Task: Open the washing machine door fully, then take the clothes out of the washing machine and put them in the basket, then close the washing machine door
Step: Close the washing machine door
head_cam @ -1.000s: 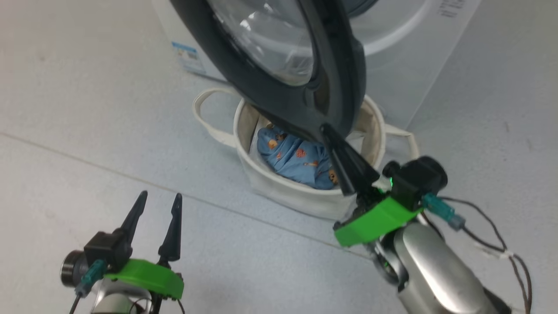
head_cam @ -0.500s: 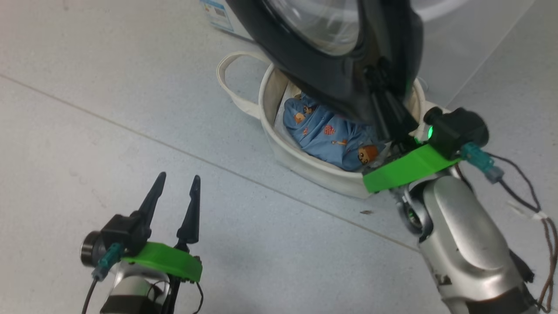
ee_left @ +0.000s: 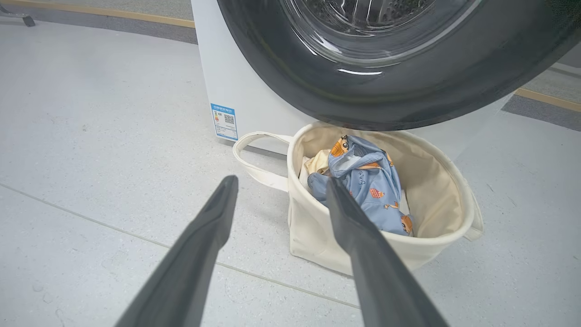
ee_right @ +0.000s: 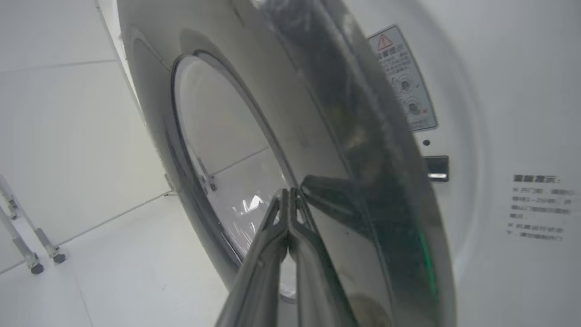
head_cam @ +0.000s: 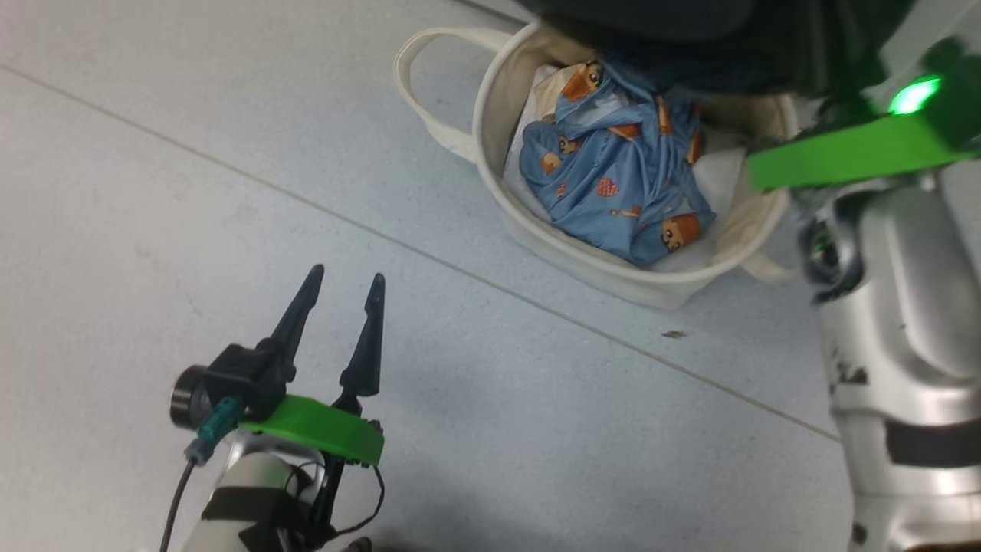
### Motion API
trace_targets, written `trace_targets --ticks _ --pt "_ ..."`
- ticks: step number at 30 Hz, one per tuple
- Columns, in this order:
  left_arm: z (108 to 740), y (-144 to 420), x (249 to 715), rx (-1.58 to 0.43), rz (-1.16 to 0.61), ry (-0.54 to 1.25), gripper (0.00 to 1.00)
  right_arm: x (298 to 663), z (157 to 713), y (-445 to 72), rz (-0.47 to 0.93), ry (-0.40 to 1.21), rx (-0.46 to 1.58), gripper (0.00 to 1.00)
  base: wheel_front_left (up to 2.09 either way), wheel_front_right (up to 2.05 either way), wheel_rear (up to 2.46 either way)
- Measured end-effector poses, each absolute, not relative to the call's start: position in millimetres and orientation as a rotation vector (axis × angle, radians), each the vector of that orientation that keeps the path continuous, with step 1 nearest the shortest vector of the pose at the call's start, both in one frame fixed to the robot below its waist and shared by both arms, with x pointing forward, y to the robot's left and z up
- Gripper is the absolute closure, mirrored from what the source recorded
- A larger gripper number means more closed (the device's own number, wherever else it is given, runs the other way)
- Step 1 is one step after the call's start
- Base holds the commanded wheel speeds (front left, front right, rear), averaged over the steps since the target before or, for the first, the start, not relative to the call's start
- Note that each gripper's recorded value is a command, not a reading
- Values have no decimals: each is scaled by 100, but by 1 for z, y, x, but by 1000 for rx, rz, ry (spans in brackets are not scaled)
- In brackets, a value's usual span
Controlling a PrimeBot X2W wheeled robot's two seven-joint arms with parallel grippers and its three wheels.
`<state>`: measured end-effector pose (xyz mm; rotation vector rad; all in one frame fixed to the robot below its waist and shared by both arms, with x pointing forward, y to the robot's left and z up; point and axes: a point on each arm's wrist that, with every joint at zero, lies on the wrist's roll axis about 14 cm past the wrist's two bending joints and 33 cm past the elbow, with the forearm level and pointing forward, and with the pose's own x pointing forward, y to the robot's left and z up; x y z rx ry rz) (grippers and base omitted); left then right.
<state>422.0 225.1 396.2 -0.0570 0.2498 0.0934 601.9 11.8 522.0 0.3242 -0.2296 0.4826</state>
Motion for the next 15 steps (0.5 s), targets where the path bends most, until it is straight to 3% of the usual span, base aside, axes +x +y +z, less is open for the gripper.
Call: trace_targets --ticks 15 --pt "380 223 442 -44 85 265 0 674 522 -17 332 -316 327 100 0 0 0"
